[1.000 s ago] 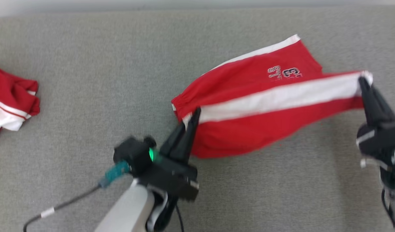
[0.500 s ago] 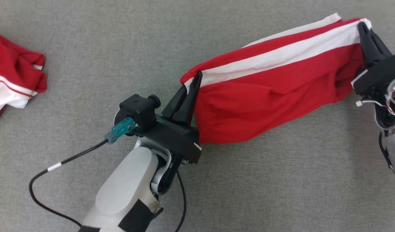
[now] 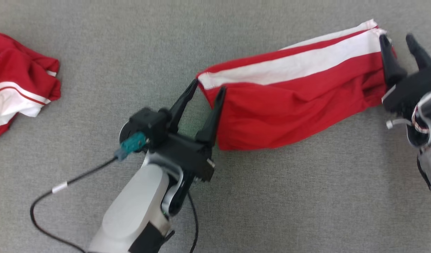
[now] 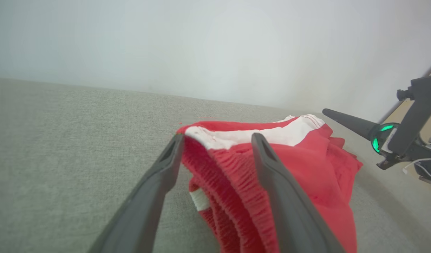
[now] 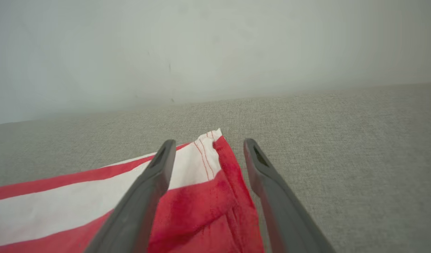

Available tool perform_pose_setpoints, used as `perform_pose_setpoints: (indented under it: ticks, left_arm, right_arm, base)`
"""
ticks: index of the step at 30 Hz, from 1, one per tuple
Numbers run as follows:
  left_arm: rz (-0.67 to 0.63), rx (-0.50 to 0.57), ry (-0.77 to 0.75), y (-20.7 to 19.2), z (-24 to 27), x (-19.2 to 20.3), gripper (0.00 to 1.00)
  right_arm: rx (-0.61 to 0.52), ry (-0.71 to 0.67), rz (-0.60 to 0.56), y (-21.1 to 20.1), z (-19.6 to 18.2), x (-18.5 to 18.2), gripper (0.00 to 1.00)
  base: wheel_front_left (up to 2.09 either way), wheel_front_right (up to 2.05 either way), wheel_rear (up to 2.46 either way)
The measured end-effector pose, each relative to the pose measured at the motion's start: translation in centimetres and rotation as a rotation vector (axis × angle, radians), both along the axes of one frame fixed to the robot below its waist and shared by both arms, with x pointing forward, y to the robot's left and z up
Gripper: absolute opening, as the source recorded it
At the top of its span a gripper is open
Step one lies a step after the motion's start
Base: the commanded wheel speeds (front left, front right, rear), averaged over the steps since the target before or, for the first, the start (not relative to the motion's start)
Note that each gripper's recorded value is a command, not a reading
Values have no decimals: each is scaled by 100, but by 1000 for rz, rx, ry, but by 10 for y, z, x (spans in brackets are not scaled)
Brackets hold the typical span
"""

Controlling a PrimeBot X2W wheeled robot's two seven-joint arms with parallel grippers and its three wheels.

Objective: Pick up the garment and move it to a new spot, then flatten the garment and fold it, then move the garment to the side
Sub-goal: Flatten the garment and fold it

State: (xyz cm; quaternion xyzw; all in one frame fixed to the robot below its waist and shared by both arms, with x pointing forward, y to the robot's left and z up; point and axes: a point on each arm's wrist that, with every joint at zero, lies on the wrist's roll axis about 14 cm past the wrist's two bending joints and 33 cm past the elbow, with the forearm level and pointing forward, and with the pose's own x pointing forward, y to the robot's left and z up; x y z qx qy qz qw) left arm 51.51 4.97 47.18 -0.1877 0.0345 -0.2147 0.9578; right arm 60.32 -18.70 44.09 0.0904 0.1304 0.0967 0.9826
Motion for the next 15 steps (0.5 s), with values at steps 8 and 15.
perform_pose_setpoints:
  ticks: [8, 15]
  left_arm:
    - [105, 51, -46, 33, 9, -24, 100]
    - [228, 107, -122, 71, 28, -42, 100]
  right_arm:
    - [-43, 33, 5, -17, -5, -36, 100]
    - [-53, 69, 18, -15, -11, -47, 100]
  base:
    - [0, 0, 0]
    - [0, 0, 0]
